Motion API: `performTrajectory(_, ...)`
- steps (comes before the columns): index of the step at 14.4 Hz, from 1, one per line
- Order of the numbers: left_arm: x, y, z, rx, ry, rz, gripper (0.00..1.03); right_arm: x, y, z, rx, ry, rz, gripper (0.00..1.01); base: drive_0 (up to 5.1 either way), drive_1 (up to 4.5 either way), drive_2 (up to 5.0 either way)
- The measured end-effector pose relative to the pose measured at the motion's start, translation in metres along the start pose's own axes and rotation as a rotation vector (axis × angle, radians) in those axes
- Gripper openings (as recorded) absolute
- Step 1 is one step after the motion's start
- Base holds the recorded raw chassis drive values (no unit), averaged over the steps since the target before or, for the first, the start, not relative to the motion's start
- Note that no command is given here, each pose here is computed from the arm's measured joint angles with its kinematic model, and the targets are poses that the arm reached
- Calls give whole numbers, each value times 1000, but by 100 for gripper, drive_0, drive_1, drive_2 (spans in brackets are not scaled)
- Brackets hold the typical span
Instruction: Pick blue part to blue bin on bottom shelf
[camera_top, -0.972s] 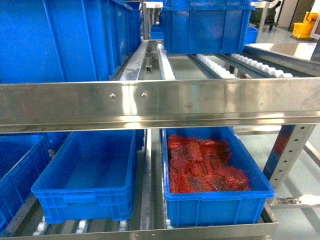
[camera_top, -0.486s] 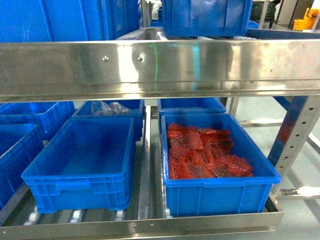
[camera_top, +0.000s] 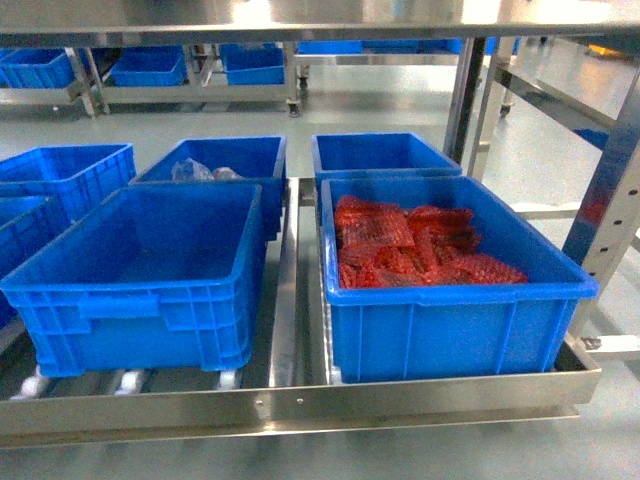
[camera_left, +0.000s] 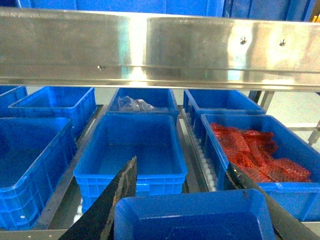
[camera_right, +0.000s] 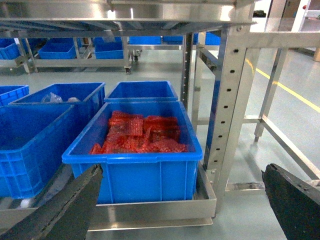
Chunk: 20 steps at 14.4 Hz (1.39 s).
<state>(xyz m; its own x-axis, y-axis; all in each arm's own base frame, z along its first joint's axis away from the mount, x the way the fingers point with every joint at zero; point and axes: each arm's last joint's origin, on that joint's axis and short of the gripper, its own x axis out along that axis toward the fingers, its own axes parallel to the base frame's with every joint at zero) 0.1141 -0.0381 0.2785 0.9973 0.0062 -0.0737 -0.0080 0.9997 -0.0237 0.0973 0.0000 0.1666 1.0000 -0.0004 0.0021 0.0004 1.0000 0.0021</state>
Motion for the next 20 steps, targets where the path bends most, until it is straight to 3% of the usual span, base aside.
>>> performTrajectory(7, 0, 0, 0, 0, 0, 0, 44, 0, 0, 0, 0, 0, 0, 98, -513, 232, 232)
performTrajectory(20, 0, 0, -1, 1, 3, 0, 44, 0, 0, 0, 0, 1, 0, 98, 0, 0, 0)
